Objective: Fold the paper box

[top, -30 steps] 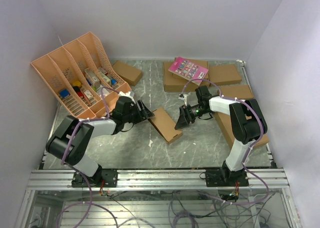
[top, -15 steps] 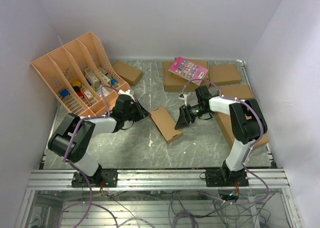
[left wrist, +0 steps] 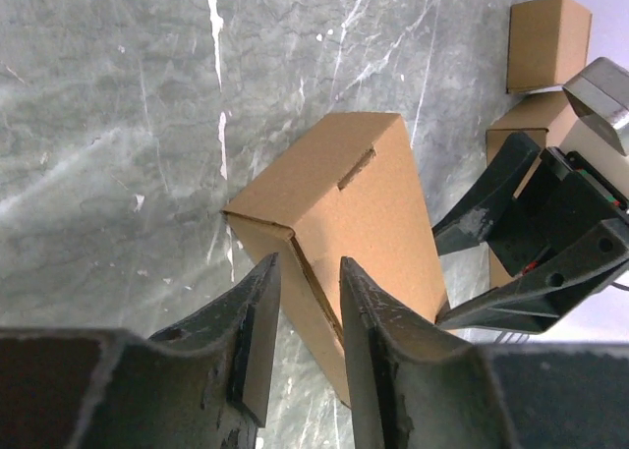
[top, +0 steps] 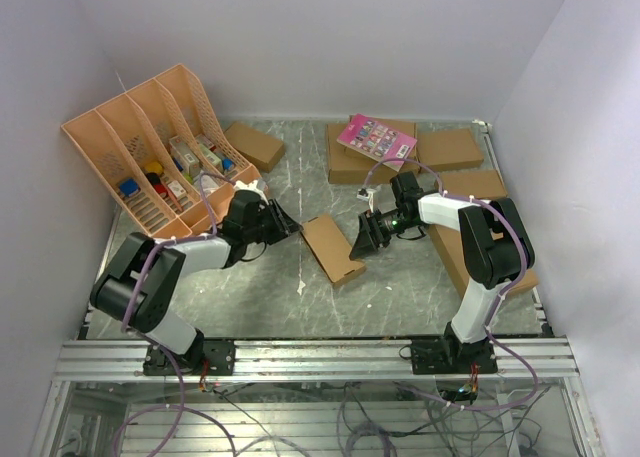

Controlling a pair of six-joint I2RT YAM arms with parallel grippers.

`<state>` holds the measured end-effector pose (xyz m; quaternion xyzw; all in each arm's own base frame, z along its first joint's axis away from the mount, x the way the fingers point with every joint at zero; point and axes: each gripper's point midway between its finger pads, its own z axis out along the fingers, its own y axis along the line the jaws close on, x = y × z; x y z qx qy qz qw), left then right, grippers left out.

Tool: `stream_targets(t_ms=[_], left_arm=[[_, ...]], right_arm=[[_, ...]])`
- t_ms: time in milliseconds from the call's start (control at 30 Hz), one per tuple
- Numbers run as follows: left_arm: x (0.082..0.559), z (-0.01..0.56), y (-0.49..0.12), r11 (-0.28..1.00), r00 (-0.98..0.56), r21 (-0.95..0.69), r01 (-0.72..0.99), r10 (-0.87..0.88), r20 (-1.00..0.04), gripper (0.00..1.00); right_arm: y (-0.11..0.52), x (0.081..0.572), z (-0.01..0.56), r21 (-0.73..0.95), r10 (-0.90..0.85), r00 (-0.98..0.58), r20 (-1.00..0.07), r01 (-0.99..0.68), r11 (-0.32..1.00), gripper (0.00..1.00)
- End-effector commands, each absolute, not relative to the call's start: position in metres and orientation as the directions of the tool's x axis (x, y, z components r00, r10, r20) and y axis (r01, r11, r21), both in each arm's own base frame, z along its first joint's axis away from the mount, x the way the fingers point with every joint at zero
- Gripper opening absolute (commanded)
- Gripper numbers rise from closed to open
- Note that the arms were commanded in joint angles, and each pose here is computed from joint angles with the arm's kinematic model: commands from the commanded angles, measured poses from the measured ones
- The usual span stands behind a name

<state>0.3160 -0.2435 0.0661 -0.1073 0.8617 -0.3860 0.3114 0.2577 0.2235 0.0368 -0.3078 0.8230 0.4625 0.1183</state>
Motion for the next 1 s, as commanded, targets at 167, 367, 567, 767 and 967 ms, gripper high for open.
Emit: stream_targets(t_ms=[167,367,567,767,967], left_arm=[[0.307,0.085,-0.237,0.646,-0.756,-0.761,0.066,-0.465,-0.46,0.46],[0.312,0.078,-0.246,0.621,-0.771,-0.781,0.064,-0.466,-0.434,0.47],[0.317,0.069,-0.253,0.628,-0.785,-0.776,0.061,-0.45,-0.426,0.42],[0.32,0.063,-0.257,0.625,-0.796,-0.778,0.059,-0.441,-0.415,0.22],[0.319,0.06,-0.257,0.623,-0.797,-0.78,0.058,-0.442,-0.413,0.16]], right_arm=[[0.211,0.26,0.01,0.6,-0.465,-0.752,-0.468,-0.656,0.457,0.57],[0.211,0.259,0.009,0.606,-0.466,-0.754,-0.463,-0.653,0.454,0.57],[0.211,0.259,0.008,0.607,-0.467,-0.755,-0.461,-0.652,0.454,0.57],[0.211,0.258,0.007,0.608,-0.47,-0.754,-0.459,-0.652,0.453,0.57],[0.212,0.259,0.009,0.605,-0.469,-0.75,-0.466,-0.657,0.45,0.57]])
